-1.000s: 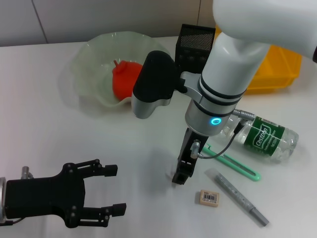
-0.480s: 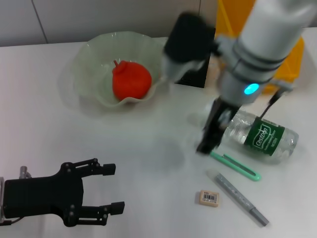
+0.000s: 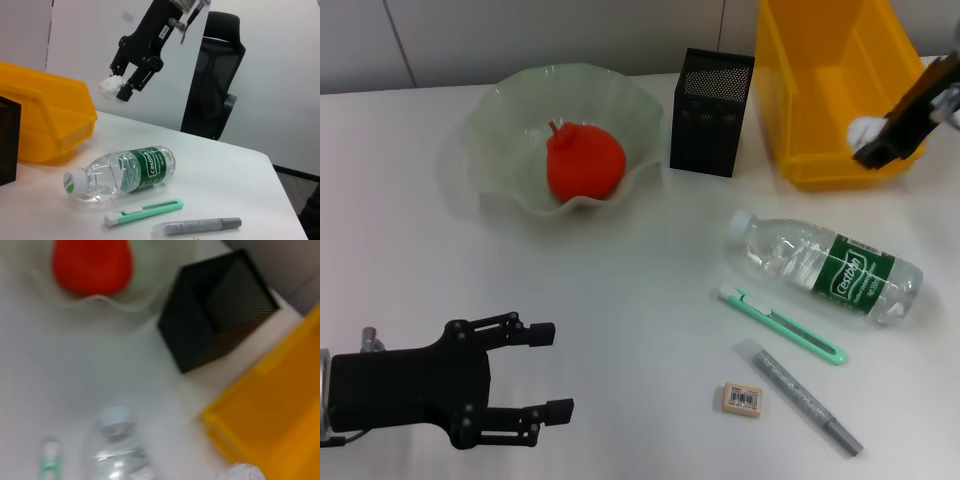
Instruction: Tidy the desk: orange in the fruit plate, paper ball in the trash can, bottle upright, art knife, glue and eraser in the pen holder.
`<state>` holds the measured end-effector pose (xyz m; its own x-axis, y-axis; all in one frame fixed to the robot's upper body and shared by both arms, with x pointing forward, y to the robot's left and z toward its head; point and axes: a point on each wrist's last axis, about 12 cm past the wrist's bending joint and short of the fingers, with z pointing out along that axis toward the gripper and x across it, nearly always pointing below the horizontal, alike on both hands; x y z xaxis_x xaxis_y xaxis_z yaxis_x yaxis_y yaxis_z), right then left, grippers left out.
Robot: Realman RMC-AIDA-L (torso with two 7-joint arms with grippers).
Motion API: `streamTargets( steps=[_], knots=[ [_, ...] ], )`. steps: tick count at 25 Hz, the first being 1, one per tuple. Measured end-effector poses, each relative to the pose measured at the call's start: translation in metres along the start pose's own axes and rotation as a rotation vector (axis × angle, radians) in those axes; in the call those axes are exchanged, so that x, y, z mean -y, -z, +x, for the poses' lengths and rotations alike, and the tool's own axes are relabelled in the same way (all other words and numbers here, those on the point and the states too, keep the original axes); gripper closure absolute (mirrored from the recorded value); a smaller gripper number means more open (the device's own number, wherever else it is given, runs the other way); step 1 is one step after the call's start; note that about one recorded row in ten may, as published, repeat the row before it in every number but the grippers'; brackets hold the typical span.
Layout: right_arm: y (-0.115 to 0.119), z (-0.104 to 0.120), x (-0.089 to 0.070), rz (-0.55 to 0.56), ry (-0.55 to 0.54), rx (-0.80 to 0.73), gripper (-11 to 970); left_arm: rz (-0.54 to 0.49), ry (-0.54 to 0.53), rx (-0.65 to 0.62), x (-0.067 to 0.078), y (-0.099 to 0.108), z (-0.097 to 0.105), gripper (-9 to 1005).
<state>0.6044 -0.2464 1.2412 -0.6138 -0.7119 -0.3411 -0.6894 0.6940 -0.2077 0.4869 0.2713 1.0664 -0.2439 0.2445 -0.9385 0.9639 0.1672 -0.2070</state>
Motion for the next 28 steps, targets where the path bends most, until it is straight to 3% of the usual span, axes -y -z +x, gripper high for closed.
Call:
streamTargets(
  steps=[8, 16, 25, 27, 28],
  knots=[
    [-0.02, 0.023, 0.025, 0.118, 0.024, 0.104, 514, -0.003, 0.001, 0.005, -0.001, -0.001, -0.001, 133],
    [-0.052, 0.028, 0.038, 0.15, 0.052, 0.215, 508, -0.011, 0.008, 0.025, -0.001, -0.004, -0.002, 133],
    [-0.064, 0.027, 0.042, 0.202, 0.07, 0.271, 501, -0.023, 0.045, 0.035, -0.001, -0.004, -0.001, 133],
    [-0.064, 0.027, 0.042, 0.206, 0.069, 0.274, 291, -0.023, 0.045, 0.035, -0.001, -0.004, -0.001, 133],
    [-0.064, 0.027, 0.043, 0.207, 0.069, 0.274, 265, -0.027, 0.049, 0.035, -0.001, -0.003, -0.002, 133]
  ],
)
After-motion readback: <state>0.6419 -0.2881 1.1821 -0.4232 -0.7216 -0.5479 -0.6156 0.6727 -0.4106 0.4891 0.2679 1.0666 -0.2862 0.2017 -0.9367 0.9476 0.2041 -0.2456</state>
